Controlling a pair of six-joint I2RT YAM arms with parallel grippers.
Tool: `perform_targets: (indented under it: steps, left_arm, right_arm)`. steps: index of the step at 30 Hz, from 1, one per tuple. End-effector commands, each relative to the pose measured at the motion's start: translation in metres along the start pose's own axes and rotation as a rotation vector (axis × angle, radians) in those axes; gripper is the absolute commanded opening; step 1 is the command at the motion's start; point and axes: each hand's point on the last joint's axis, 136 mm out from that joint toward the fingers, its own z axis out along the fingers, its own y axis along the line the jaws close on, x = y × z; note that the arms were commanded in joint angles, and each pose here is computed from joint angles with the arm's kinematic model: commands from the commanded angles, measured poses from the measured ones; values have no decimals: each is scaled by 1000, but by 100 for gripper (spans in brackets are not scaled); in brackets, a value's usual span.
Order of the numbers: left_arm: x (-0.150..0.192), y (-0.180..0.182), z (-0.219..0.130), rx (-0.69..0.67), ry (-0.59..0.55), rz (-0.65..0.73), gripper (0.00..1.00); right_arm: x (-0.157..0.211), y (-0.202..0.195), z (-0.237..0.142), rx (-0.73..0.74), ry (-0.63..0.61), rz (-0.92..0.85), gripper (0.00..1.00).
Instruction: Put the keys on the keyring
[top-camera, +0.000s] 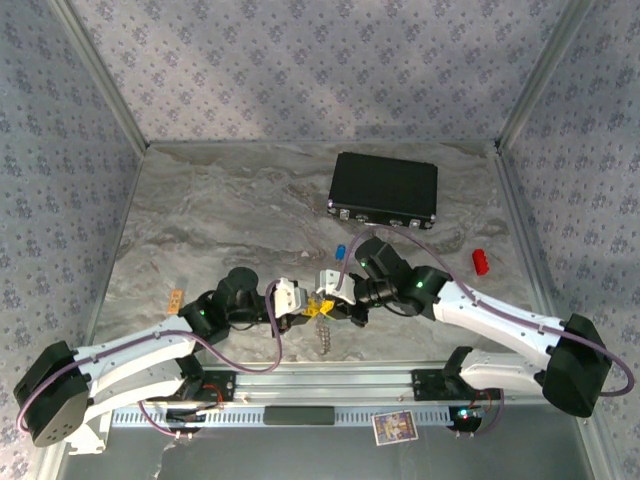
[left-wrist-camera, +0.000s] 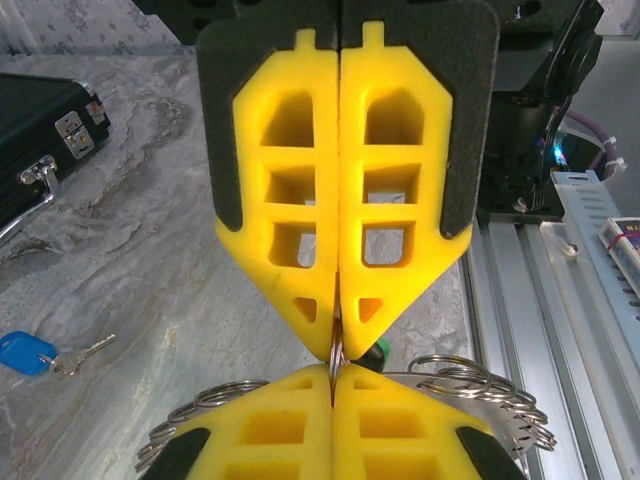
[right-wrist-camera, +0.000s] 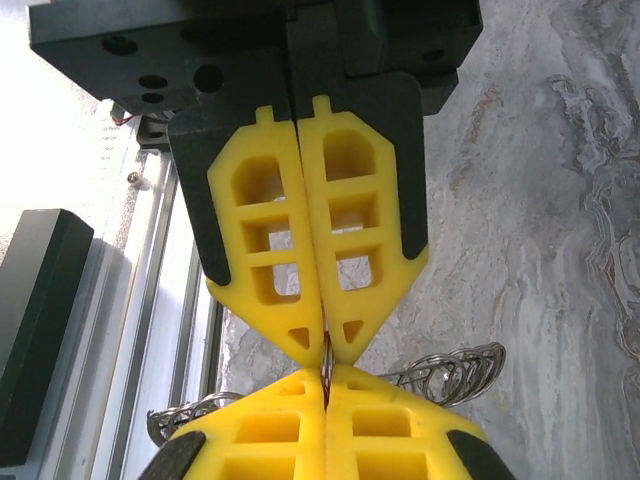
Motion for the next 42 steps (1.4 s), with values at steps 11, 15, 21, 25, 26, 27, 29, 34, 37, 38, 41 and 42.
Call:
perform_targets:
  steps: [11, 15, 21, 25, 26, 27, 29, 34, 37, 38, 41, 42]
  left_arm:
    - [-15, 3, 0, -23, -135, -14, 0]
    - [-11, 1, -1, -28, -153, -33, 0]
    - [-9, 2, -2, -38, -153, -40, 0]
    - [-10, 3, -2, -38, -156, -37, 0]
    - [-11, 2, -2, -38, -158, -34, 0]
    - [-11, 3, -2, -39, -157, -35, 0]
    - [-13, 3, -3, -40, -162, -29, 0]
    - [-12, 3, -2, -42, -159, -23, 0]
    - [-14, 4, -3, -44, -160, -21, 0]
    - [-14, 3, -3, -44, -160, -21, 0]
    - [-15, 3, -4, -44, -163, -18, 0]
    - [-15, 3, -4, -42, -164, -17, 0]
  right_arm:
    - [3, -10, -9, 85, -116, 78, 34]
    - [6, -12, -4, 91, -124, 102, 34]
    - [7, -12, -5, 90, -127, 121, 30]
    - [9, -12, -10, 105, -120, 118, 28]
    - [9, -12, -11, 110, -119, 117, 27]
    - [9, -12, -13, 111, -118, 117, 25]
    - [9, -12, -15, 115, -117, 117, 20]
    - [11, -12, -15, 112, -107, 128, 11]
    - [14, -11, -15, 110, -98, 135, 6]
    - [14, -11, -15, 109, -97, 136, 4]
    - [15, -11, -16, 106, -95, 139, 0]
    - [16, -11, -16, 108, -92, 139, 0]
